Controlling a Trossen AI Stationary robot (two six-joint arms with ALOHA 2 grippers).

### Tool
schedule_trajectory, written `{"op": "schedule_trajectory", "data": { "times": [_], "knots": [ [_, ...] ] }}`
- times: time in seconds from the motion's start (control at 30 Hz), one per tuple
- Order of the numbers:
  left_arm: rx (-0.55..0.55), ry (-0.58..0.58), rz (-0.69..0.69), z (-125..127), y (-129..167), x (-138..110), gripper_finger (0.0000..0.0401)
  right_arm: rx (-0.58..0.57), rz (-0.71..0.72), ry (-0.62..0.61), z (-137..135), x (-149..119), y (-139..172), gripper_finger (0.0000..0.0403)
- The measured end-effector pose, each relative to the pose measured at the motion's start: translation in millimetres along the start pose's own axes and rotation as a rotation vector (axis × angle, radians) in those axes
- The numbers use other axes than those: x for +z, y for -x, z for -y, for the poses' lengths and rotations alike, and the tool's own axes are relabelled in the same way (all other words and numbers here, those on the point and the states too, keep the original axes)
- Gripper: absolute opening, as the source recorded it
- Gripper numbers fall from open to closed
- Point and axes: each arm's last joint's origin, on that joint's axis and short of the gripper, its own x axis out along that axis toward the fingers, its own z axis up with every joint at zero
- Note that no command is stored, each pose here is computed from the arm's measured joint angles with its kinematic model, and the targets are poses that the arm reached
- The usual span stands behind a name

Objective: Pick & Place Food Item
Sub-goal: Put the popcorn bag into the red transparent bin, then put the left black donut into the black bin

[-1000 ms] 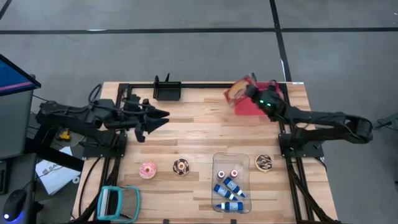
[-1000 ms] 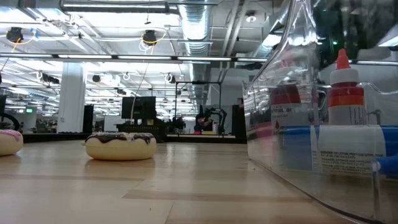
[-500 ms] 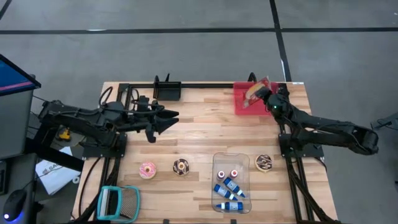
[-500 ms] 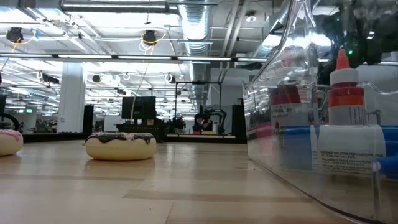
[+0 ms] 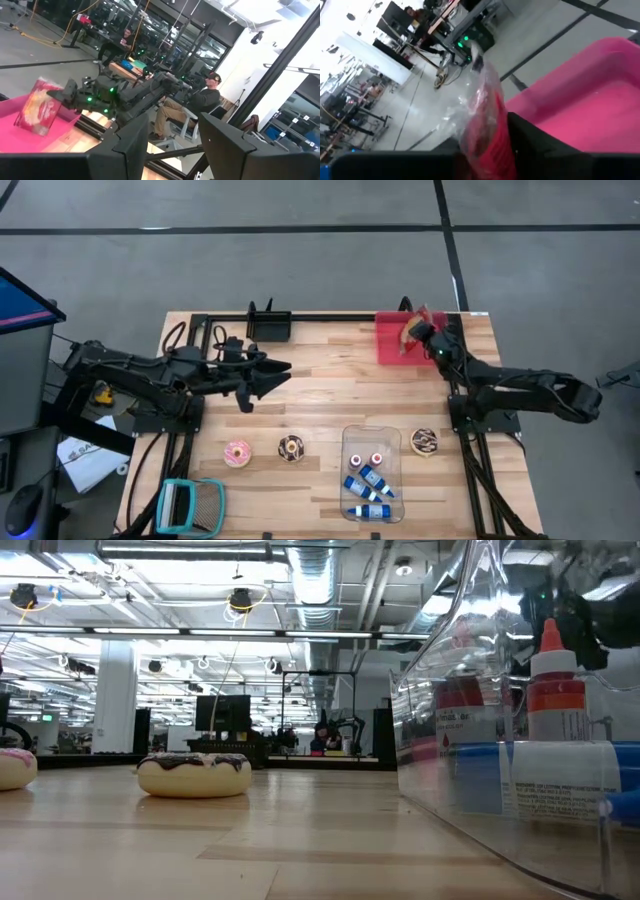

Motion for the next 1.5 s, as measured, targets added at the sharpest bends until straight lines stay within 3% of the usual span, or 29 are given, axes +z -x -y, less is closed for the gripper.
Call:
{"op": "schedule_trajectory", "data": {
  "times": [0.37,0.73,0.83,0.97,1.2,1.33,1.5],
  "knots": [
    [-0.012,0.005,0.004,2,1,0,0.017,0.059,0.006,0.052,3,2,4,0.0141],
    [-0.012,-0.001,0.003,2,1,0,0.017,0.172,0.151,0.13,-16,34,18,0.0142],
    [-0.012,-0.013,0.003,2,1,0,0.017,0.269,0.135,0.174,-28,42,24,0.014],
    [0.007,-0.045,-0.032,0,1,-4,0.017,0.484,0.025,0.232,-45,43,34,0.0137],
    [0.044,-0.044,-0.253,-4,8,-24,0.017,0.831,-0.285,0.199,-65,27,58,0.0127],
    [0.057,-0.055,-0.426,-6,15,-40,0.017,0.941,-0.428,0.165,-72,18,73,0.0121],
    [0.113,-0.099,-0.589,-8,26,-57,0.017,1.035,-0.5,0.145,-86,15,94,0.0118]
  ]
}}
